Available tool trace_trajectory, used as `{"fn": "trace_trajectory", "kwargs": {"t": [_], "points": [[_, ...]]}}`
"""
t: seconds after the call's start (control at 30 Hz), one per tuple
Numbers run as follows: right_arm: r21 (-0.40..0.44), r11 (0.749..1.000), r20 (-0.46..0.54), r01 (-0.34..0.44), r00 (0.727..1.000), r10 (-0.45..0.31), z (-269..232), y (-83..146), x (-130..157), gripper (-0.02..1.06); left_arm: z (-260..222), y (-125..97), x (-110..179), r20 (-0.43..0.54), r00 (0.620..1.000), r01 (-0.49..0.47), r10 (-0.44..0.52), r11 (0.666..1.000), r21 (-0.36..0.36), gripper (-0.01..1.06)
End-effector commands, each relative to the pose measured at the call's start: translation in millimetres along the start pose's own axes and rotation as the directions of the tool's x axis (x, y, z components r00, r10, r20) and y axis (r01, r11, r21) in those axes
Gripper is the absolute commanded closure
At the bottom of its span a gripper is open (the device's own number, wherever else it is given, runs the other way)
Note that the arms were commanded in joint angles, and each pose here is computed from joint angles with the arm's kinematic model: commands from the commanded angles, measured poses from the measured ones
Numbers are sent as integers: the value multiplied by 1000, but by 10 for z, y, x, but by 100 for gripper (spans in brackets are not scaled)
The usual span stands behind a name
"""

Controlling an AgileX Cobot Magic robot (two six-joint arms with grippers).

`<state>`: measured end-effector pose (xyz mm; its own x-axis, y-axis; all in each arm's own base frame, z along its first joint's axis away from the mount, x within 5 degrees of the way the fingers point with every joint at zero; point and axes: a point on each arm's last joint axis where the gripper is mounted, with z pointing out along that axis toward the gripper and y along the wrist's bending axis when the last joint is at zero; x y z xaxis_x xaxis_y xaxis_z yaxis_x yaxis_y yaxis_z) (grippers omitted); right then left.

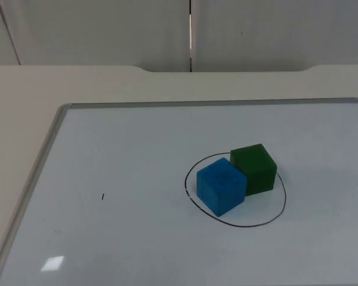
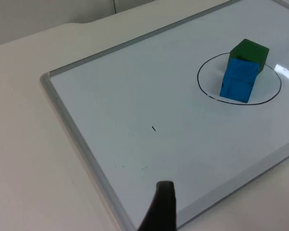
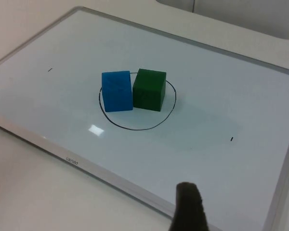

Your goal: Push the two cubes into the marked area.

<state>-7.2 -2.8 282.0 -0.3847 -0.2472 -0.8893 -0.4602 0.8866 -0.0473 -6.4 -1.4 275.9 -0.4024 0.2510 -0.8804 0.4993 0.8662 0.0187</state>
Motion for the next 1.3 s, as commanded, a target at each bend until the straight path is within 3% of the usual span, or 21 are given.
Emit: {"fn": "trace_trajectory", "kwargs": {"t": [0.0,0.43,0.57,0.73,0.8,0.93,0.97,1.13,1.27], "points": [[-6,1000,-2,8,1000,-8,8,1,13,51,4,3,9,2,1000,6,-6,1000,-6,31],[-6,1000,-2,8,1000,-8,8,1,13,51,4,3,9,2,1000,6,-6,1000,-6,31],[-6,1000,-2,8,1000,-8,8,1,13,51,4,3,9,2,1000,8,-8,1000,-6,24],[-6,1000,-2,8,1000,-8,8,1,13,51,4,22,10,1,999,34,-34,999,-26,3],[-6,1000,-2,8,1000,-8,8,1,13,50,3,29,10,1,999,39,-39,999,-34,0],[-6,1000,-2,8,1000,-8,8,1,13,33,3,29,10,1,999,45,-45,998,-34,0],[-6,1000,-2,8,1000,-8,8,1,13,33,3,29,10,1,999,45,-45,998,-34,0],[-6,1000,-2,6,1000,-6,8,1,13,0,3,29,10,1,999,45,-45,998,-34,0],[-6,1000,-2,6,1000,-6,8,1,13,-1,3,29,10,1,999,45,-45,998,-34,0]]}}
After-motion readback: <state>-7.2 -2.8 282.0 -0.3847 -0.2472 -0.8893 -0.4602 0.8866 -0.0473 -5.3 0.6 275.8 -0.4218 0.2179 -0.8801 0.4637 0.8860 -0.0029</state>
